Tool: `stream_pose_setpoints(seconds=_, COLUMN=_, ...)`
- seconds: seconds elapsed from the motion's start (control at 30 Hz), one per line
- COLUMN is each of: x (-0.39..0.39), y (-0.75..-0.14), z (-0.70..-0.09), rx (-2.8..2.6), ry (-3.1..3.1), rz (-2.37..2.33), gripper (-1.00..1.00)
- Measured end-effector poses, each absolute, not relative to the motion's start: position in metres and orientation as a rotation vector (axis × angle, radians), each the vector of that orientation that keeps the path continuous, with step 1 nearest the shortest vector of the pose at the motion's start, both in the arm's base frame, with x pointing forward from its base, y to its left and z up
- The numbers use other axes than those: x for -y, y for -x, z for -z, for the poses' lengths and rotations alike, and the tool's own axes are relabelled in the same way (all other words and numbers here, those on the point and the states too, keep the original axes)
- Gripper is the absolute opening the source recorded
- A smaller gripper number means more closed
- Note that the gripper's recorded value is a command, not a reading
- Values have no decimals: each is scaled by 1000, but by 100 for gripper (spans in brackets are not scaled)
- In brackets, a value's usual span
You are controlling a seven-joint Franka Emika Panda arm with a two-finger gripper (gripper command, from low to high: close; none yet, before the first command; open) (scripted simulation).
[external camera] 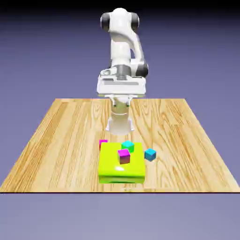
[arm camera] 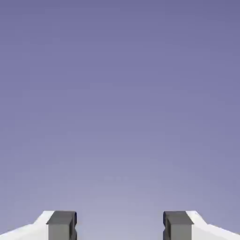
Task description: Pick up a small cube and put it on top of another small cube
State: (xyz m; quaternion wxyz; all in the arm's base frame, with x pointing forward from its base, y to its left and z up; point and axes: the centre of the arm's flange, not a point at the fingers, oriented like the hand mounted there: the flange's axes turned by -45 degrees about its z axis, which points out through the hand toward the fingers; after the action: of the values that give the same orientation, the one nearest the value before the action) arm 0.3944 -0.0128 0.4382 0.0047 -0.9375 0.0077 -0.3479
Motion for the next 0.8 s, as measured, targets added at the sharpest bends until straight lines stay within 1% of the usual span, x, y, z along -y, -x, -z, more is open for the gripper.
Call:
stream_pose_setpoints(seconds=0.2, x=90, y=-391, z=-336, rx=-524, ry=2930, rz=431, gripper=0)
stream_pose_setpoints(seconds=0.43, x=155, y=-341, z=-232, rx=-1021, ry=2636, rz=-230, gripper=0)
stream_pose_setpoints(seconds=0.6, x=185, y=-290, z=-178, rx=-1306, ry=2294, rz=-576, gripper=0)
stream_pose_setpoints(seconds=0.8, x=209, y=-228, z=-137, rx=-1567, ry=1818, rz=-827, gripper=0)
